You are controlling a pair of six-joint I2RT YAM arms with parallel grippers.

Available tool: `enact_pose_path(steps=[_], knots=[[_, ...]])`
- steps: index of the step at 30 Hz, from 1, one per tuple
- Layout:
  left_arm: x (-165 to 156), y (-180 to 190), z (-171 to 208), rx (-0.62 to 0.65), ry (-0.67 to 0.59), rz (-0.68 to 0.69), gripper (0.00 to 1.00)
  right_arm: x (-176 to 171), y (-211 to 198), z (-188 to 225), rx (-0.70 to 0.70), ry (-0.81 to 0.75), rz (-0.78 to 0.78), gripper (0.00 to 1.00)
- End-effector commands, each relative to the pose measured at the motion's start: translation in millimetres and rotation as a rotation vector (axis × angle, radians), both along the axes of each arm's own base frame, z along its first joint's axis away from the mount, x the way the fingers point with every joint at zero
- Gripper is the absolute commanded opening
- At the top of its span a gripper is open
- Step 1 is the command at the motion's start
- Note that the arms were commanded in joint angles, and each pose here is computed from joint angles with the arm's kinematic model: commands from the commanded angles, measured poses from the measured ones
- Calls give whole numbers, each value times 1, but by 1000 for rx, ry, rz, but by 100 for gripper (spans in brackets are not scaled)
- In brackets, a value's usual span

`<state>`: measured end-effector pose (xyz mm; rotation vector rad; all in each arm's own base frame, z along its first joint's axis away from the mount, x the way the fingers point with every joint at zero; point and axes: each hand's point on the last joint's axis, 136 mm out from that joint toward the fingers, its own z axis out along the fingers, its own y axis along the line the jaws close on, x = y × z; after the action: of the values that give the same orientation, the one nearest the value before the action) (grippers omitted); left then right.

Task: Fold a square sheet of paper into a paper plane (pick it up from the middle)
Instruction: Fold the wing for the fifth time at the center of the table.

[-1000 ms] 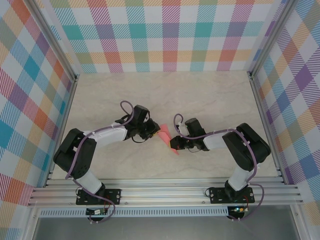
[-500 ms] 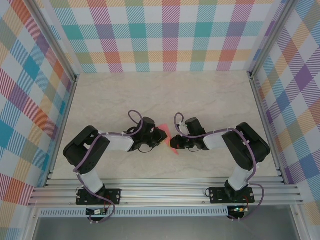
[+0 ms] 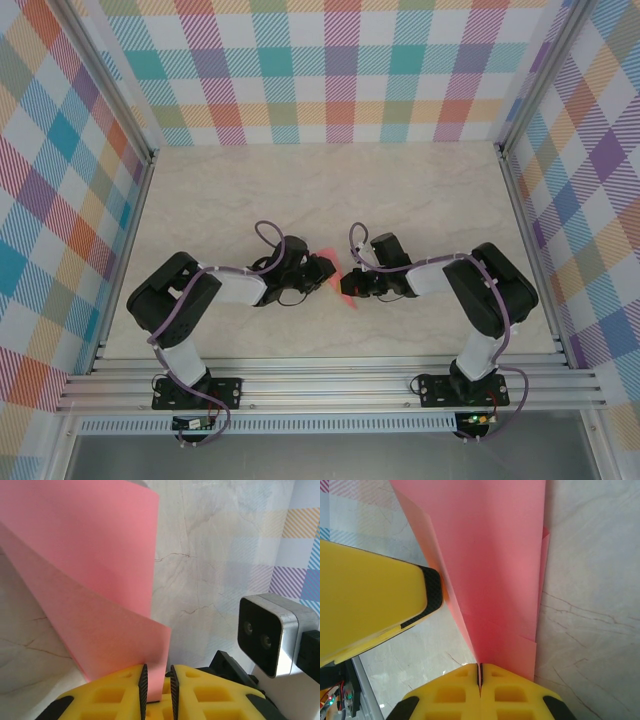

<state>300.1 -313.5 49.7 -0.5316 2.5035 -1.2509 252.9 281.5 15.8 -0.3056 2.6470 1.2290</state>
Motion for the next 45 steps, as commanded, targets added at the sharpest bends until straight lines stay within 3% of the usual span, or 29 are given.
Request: enact_pose_path(steps=[1,20,32,45], knots=[[-2,-2,13,-13,-62,-11,22,-22,-22,-47,-152,130,-31,2],[7,-14,-17,34,-27,-46,23,-22,-23,-46,-149,133,-38,4],[-5,-3,-45,116,39,-70,21,-15,-15,-9,-105,74,-4,18],[-8,-3,-43,125,35,-96,21,-15,-10,19,-88,69,32,21]])
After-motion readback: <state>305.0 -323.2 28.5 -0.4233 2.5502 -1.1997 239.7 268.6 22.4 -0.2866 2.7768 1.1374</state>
